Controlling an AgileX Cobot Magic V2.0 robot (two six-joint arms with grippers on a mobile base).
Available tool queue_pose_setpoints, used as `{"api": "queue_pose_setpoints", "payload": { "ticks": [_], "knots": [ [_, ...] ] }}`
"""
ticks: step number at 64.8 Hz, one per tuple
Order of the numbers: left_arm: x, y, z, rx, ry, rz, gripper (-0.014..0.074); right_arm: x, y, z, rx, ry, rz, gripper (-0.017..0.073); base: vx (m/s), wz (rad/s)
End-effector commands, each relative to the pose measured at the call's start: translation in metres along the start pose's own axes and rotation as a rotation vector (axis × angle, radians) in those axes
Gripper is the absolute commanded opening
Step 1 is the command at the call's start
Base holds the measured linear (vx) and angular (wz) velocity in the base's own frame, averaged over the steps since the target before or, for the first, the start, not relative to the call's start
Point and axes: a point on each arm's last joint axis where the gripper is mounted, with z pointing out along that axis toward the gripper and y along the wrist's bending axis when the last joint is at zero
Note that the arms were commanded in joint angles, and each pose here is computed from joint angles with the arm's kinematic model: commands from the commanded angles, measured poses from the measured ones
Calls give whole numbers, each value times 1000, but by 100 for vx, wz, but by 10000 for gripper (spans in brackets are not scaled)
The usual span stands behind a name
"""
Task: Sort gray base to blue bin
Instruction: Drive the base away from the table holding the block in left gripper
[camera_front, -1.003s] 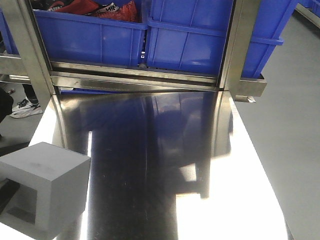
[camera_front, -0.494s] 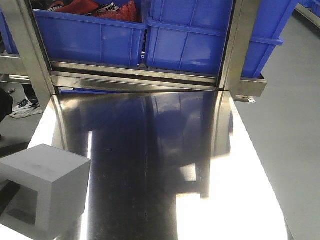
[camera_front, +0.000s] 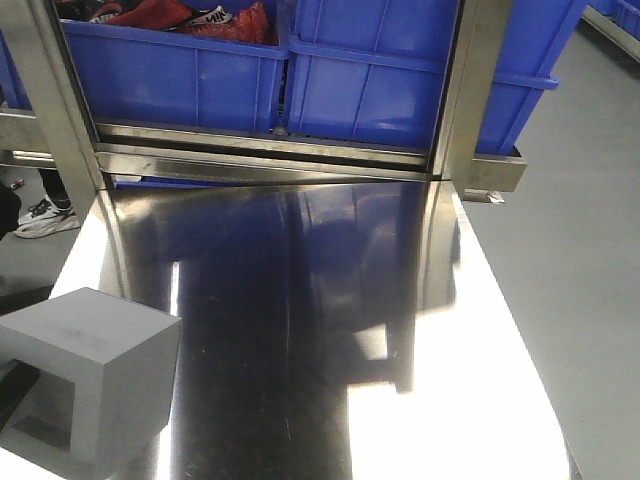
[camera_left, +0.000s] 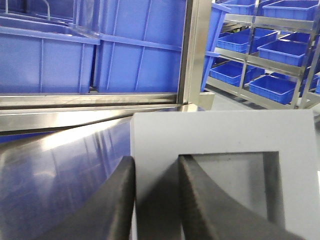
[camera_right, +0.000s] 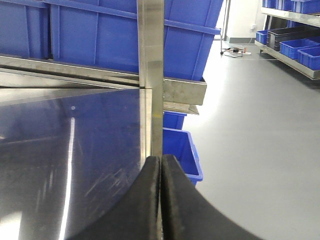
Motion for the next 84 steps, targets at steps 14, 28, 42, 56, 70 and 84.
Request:
{"api": "queue_pose_setpoints", "payload": {
  "ticks": [14,28,42,56,70,84],
  "knots": [
    [-21,-4,-1,32,-131,-13,-6,-2,0,0,3,-71,-11,-9,-3,-17],
    [-21,-4,-1,32,-131,-13,-6,-2,0,0,3,-71,-11,-9,-3,-42],
    [-21,-4,-1,32,-131,-13,-6,-2,0,0,3,-71,-11,-9,-4,-68],
    [-21,-4,-1,32,-131,-13,-6,-2,0,0,3,-71,-11,-9,-7,-78],
    [-21,-4,-1,32,-131,-13,-6,-2,0,0,3,-71,-11,-9,-8,-75],
    [-21,-4,-1,32,-131,-13,-6,-2,0,0,3,-71,-11,-9,-6,-64]
  ]
}}
